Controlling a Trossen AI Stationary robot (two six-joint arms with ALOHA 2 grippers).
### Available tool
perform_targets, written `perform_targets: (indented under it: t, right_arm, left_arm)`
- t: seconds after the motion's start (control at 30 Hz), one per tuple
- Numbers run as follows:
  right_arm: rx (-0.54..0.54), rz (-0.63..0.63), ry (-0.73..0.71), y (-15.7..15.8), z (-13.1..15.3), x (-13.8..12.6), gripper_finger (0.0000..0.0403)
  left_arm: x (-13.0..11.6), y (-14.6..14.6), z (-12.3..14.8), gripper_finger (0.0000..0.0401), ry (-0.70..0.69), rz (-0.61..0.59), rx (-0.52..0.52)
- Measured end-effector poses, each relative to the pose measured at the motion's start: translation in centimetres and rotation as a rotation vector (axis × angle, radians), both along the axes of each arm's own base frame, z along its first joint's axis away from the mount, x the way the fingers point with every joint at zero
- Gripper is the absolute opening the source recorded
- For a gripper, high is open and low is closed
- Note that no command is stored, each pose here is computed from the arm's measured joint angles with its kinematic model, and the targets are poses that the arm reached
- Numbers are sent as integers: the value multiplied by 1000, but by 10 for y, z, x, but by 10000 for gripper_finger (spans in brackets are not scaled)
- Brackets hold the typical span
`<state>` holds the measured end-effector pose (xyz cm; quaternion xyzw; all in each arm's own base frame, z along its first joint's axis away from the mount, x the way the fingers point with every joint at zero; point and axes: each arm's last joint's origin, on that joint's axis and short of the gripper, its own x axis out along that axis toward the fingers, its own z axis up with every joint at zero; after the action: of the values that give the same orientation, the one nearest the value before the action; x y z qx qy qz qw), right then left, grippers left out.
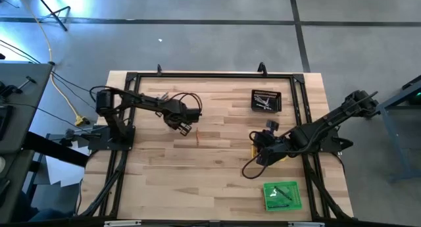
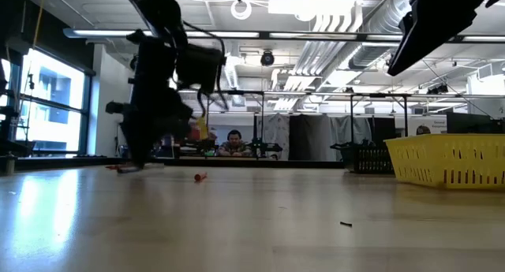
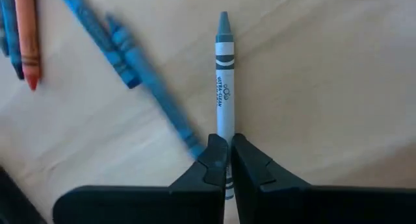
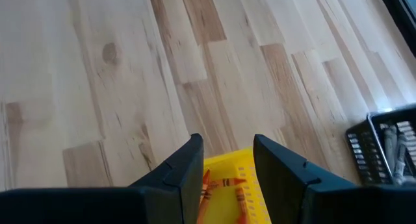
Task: Sort crayons
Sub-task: Put the gray crayon into the black basket
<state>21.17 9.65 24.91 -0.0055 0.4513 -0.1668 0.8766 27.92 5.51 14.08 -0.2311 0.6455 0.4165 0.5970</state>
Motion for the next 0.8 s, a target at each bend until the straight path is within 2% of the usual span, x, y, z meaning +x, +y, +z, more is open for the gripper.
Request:
perform_targets:
  t: [0.4, 0.67, 0.8]
  right_arm:
    - [13, -73, 79, -4, -4, -9, 129]
    - [-116, -147, -7, -9, -1, -8, 129]
    - [-132, -228, -33, -17, -5, -7, 129]
  left_arm:
    - [1, -21, 43, 0, -214, -89, 62]
    - [29, -60, 74, 0, -619, -327, 104]
    - [45, -81, 88, 0, -824, -464, 136]
